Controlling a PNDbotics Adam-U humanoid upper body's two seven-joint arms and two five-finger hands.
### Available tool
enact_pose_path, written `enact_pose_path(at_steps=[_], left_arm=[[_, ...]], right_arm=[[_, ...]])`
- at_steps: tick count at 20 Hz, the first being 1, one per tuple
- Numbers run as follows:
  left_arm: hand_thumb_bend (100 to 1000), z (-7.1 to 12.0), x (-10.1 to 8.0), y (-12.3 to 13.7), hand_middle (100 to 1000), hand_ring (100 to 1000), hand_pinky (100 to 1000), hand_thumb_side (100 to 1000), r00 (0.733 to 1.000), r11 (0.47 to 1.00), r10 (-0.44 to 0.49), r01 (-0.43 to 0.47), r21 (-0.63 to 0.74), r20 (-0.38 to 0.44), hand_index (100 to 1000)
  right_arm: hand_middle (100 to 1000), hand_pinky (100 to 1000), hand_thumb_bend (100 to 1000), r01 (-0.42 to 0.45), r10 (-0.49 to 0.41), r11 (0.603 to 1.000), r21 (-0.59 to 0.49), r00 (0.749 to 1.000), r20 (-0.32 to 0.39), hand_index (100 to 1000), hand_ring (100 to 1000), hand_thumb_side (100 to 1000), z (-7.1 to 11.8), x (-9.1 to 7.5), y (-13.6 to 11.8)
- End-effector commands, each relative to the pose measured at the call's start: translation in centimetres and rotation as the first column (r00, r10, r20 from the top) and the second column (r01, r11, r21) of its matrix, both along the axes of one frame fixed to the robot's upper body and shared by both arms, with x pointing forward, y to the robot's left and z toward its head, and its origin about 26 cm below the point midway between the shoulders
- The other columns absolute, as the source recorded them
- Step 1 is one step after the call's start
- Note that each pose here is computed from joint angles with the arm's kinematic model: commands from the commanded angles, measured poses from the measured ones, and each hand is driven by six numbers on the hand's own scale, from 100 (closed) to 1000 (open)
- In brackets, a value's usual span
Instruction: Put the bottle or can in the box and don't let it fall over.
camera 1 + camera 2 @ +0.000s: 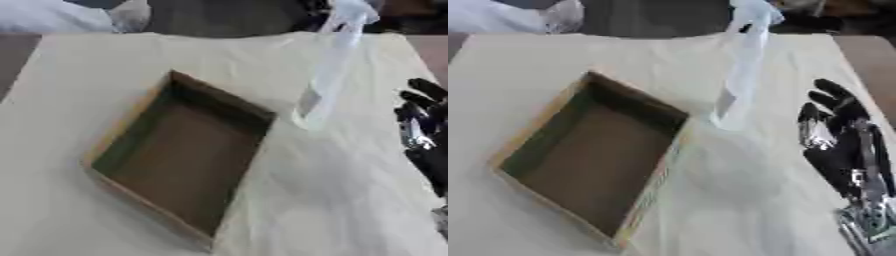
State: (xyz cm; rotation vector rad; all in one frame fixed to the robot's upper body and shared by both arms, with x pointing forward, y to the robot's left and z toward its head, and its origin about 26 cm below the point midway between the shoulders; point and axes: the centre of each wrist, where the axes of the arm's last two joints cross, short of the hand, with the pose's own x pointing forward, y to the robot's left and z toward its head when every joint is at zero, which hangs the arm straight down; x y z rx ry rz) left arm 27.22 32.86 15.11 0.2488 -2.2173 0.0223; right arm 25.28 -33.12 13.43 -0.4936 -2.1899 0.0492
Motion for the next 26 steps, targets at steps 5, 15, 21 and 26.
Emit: enact_pose_path(at_steps=[5,15,21,26], left_arm=[[100,0.6,-0.2,0.1,789,544,889,802,1.0,1.0,-0.007,0.007,0.011,0.024,856],[100,0.6,-0.3,0.1,785,543,889,800,1.0,1.0,-0.006,0.005,0.013,0.025,849],[100,0.7,-0.3,0.2,784,543,889,796,1.0,1.0,-0.012,0.011,0.024,0.019,847],[100,0.7,-0.3,0.3,784,543,889,793,1.0,0.999,-0.018,0.018,0.034,0.008,846]], right_arm=[[843,756,100,0.007,-0.007,1.0,-0.03,1.0,0.014,858,841,418,0.6,-0.1,-0.4],[893,775,100,0.019,-0.015,0.993,-0.118,0.999,0.031,895,886,451,1.7,0.0,-1.4],[922,798,100,0.05,-0.048,0.945,-0.322,0.999,0.014,913,921,481,4.3,0.3,-2.8],[893,801,100,0.08,-0.093,0.885,-0.458,0.996,-0.006,885,913,416,7.0,0.7,-3.6]])
